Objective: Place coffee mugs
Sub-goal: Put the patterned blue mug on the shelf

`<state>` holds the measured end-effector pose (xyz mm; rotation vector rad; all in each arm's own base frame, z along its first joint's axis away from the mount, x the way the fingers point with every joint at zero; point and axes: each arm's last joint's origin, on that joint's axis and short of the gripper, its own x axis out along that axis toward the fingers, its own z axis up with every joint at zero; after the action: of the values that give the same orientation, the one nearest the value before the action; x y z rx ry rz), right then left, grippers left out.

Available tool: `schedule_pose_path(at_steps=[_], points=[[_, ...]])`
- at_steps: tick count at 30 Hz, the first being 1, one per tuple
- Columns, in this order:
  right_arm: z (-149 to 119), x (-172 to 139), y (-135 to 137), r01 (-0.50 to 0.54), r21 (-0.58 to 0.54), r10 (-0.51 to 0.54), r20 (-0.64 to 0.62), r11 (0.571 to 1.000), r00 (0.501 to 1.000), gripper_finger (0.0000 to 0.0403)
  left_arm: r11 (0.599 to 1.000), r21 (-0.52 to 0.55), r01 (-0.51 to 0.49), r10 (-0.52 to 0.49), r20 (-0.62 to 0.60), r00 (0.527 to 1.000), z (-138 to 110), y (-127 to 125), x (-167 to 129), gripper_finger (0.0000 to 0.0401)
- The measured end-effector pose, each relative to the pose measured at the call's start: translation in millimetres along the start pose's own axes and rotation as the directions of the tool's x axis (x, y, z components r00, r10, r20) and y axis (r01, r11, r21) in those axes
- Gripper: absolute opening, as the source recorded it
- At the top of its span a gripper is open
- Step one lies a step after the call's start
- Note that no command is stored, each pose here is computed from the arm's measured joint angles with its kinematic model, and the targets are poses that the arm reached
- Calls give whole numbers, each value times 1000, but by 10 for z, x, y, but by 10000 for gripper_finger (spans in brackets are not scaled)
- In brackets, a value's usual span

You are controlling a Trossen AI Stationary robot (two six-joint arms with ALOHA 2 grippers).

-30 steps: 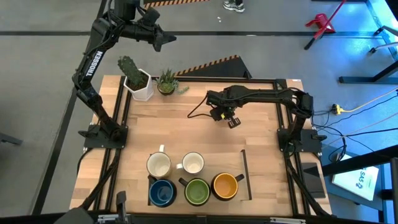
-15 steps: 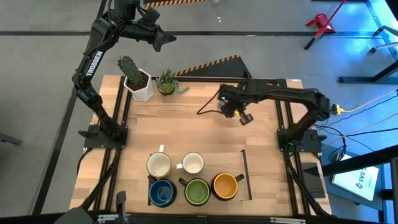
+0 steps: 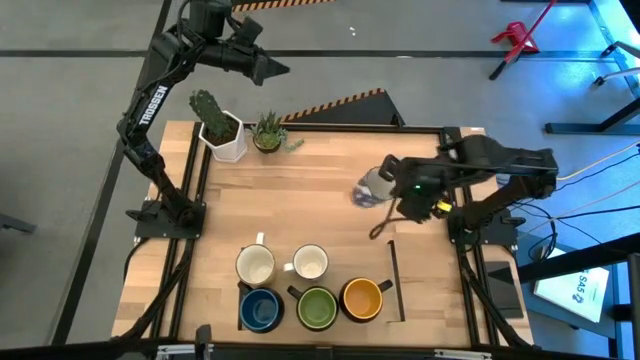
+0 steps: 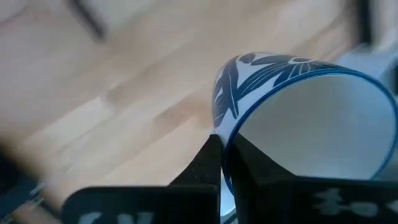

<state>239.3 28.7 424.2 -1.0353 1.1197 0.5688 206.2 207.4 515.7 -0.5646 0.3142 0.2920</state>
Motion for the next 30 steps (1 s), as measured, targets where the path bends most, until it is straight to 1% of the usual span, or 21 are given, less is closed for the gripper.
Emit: schedule_pose_path(at_steps=[2,4,6,9,12,15,17,21,24,30], points=[[91,-146,-19,62,-42,-58,89,997,994,0,1000,-14,13,-13,-6,1000,-14,-48,8,0],[171,-220,21,61,-98,-48,128,993,991,0,999,-3,33,-33,-11,999,-35,-130,3,0],[240,-233,69,57,-133,-41,122,989,992,0,999,9,51,-51,-12,999,-55,-213,-21,0],[377,-168,97,50,-175,-28,129,983,991,0,998,8,60,-60,-6,998,-88,-344,-68,0],[511,-71,146,4,-229,21,107,973,994,0,999,11,48,-48,12,999,-123,-472,-137,0],[670,23,167,-8,-285,40,107,958,993,0,999,30,38,-39,35,999,-158,-595,-230,0],[753,87,193,-34,-312,65,90,949,994,0,998,44,34,-36,50,998,-185,-678,-296,0],[912,219,222,-65,-341,93,67,938,993,0,997,68,36,-41,70,997,-233,-812,-395,0],[991,290,244,-86,-350,110,49,933,993,0,996,67,53,-59,80,995,-265,-895,-480,0],[1069,380,254,-123,-274,139,38,954,990,0,991,72,109,-115,85,990,-334,-1051,-621,0]])
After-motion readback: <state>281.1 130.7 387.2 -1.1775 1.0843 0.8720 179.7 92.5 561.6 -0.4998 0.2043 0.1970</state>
